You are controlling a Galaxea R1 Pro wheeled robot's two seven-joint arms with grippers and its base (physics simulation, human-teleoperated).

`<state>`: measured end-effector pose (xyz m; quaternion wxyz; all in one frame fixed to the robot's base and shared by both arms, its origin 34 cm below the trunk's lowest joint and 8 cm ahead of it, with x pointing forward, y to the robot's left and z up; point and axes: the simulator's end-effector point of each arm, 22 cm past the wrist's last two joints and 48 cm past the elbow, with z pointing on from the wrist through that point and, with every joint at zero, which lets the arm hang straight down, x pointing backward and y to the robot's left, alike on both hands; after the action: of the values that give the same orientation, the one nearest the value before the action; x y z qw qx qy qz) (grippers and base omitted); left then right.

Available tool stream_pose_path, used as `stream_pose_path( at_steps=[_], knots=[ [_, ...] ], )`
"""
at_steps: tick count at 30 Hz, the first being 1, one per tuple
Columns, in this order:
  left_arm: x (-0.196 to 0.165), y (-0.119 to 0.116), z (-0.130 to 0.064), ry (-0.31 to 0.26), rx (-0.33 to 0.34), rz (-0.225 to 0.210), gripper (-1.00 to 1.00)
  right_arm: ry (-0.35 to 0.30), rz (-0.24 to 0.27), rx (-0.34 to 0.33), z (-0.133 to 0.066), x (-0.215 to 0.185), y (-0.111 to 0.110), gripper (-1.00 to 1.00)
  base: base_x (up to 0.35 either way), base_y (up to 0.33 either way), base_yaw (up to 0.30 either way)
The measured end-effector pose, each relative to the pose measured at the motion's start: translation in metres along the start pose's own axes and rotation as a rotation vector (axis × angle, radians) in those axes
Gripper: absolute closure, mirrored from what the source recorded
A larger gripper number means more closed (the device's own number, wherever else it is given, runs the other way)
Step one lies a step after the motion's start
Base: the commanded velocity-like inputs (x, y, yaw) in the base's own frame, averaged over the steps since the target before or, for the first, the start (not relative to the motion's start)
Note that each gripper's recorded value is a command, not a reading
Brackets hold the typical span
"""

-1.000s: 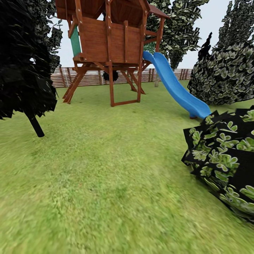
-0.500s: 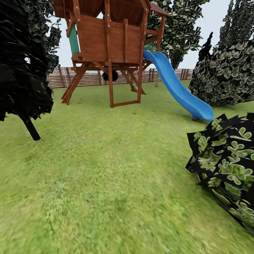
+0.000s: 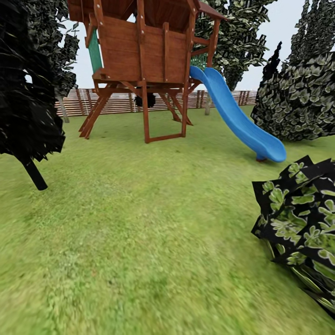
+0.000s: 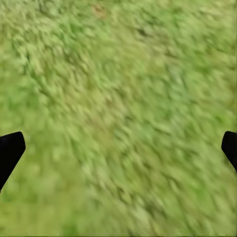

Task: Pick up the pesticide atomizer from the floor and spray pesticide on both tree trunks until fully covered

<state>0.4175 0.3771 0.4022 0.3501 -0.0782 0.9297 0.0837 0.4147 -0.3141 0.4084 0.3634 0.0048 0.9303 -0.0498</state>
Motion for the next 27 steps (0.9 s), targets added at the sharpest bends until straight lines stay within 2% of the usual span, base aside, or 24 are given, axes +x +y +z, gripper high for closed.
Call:
stream_pose_path(
  at_steps=[27],
  knots=[
    [0.0000, 0.0000, 0.0000, 0.000, 0.000, 0.001, -1.00, -0.001, 0.000, 0.000, 0.0001, -0.0004, 0.0000, -1.00, 0.339, 0.000, 0.000]
  ],
)
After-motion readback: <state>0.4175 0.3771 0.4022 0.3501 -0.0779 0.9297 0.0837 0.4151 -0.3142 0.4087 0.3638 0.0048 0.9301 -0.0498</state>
